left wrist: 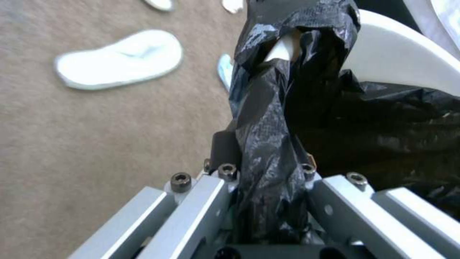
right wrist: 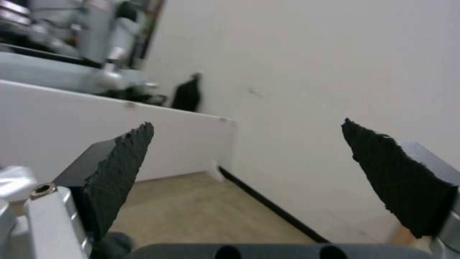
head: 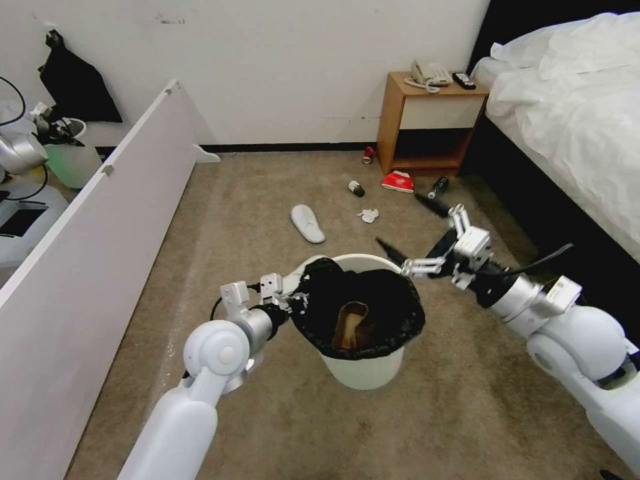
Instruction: Pick up the trash bin, then pick up the garbage from the floor and place it into the trash bin.
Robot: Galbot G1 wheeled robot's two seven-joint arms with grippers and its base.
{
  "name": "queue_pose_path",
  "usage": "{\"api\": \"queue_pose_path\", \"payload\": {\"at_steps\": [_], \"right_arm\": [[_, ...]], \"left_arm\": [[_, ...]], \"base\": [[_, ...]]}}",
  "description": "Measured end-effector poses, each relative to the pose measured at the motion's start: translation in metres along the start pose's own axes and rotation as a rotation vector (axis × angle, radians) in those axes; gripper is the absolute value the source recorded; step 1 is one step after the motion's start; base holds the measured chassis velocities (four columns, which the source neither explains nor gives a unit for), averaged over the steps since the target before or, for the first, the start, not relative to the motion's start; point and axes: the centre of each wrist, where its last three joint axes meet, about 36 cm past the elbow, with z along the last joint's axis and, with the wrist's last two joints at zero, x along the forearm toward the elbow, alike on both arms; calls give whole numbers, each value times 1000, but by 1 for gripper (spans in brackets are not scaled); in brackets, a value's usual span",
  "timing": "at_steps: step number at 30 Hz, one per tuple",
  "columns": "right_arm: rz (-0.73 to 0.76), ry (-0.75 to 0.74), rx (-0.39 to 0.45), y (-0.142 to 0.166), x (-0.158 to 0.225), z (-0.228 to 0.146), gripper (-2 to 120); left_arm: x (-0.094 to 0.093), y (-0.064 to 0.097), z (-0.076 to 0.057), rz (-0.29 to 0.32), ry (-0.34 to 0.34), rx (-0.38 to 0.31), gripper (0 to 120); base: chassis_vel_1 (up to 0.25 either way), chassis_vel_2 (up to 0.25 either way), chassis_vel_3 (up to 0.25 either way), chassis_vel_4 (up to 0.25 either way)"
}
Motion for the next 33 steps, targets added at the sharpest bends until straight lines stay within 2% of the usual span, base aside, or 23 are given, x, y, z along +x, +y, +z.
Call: {"api": "queue_pose_path", "payload": {"at_steps": [1,7,14,20,21,22,25,27,33], "right_arm": [[0,0,0,0,0,0,100],[240,136,-5,-15,3,-13,100],[358,223,-28,-18,6,-18,100],[459,342,-88,-9,8,-20,100],[478,364,-104,-7,7,-20,100],[517,424,-129,-4,7,-20,100],[533,455,-144,-3,7,-19,100],[549,531,-175,0,8,-17,100],[546,626,-224,4,12,-8,100]], "left_arm": [[0,0,0,0,0,0,5],[18,10,-11,-41,-44,12,5],[29,17,-15,-76,-66,16,5],[41,21,-21,-124,-102,20,5],[44,22,-22,-143,-108,16,5],[50,21,-24,-187,-116,9,5],[53,20,-24,-207,-120,10,5],[58,19,-24,-254,-126,15,5],[65,18,-23,-310,-132,16,5]], "base": [[0,0,0,0],[0,0,0,0],[0,0,0,0],[0,0,0,0],[0,0,0,0],[0,0,0,0],[0,0,0,0],[0,0,0,0],[0,0,0,0]]}}
